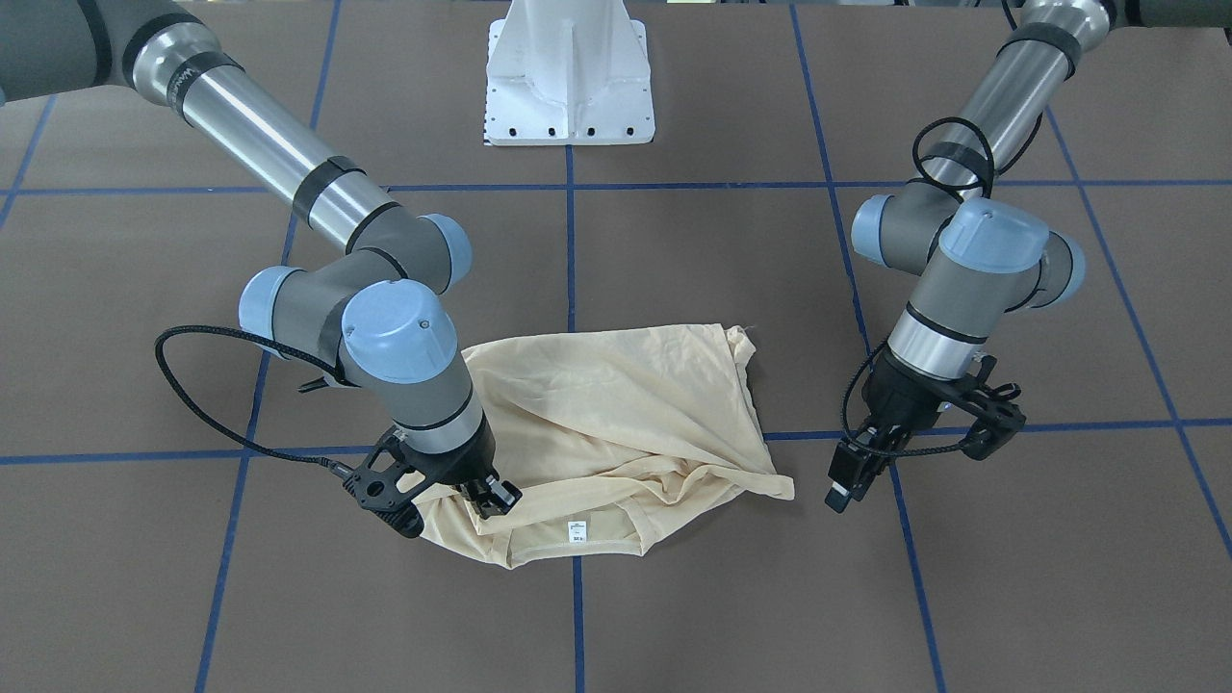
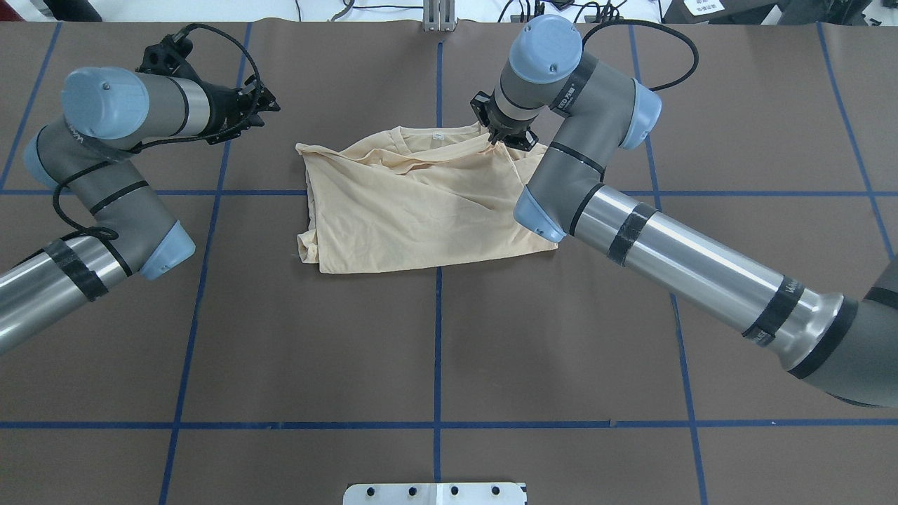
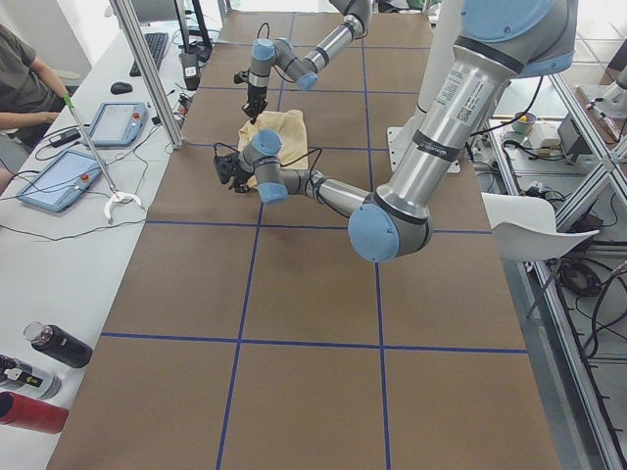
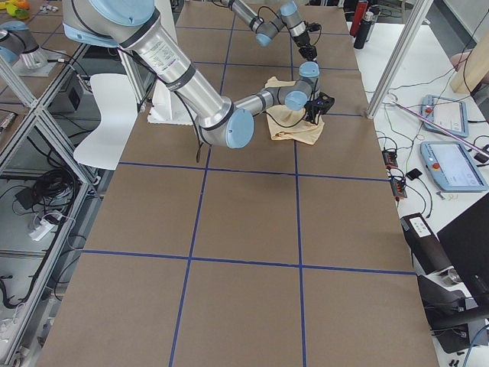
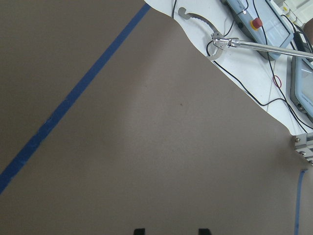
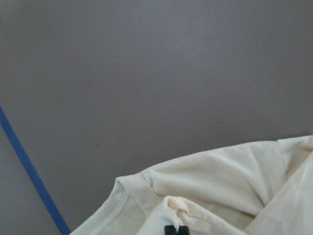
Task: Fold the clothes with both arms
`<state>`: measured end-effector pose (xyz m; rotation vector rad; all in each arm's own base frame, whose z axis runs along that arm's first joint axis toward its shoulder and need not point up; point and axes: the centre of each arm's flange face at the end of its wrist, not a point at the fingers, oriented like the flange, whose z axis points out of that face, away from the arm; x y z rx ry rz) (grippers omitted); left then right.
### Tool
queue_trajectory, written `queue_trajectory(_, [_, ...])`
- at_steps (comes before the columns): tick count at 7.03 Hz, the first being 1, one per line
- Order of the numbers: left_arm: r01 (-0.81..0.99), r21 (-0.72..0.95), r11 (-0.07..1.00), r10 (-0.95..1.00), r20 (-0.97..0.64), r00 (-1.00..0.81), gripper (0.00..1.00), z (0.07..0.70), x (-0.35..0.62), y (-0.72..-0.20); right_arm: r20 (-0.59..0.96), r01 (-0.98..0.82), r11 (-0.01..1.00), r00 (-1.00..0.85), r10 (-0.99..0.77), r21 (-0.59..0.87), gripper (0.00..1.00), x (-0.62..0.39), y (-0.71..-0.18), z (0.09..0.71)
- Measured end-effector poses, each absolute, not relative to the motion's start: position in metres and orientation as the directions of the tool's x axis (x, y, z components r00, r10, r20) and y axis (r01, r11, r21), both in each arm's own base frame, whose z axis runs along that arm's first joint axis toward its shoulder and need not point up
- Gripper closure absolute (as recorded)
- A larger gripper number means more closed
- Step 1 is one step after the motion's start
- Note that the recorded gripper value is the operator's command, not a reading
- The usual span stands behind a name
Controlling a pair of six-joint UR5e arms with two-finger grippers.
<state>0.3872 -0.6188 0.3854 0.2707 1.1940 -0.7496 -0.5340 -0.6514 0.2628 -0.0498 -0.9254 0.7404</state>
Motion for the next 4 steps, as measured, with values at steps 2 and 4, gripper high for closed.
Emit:
queue_trajectory(2, [0.655,-0.187,0.732,-0.381,-0.909,0.167,0.53,0.388,0.387,-0.618,0.678,-0.574,0.735,0.381,0.629,-0.359,1.00,-0.502,-0.654,0.246])
queue_trajectory(4, [0.655,-0.188,0.732,-0.383,-0.908,0.168,0.53,0.390,0.386,-0.617,0.653,-0.580,0.737,0.414,0.634,-0.348,1.00,-0.479,-0.660,0.252])
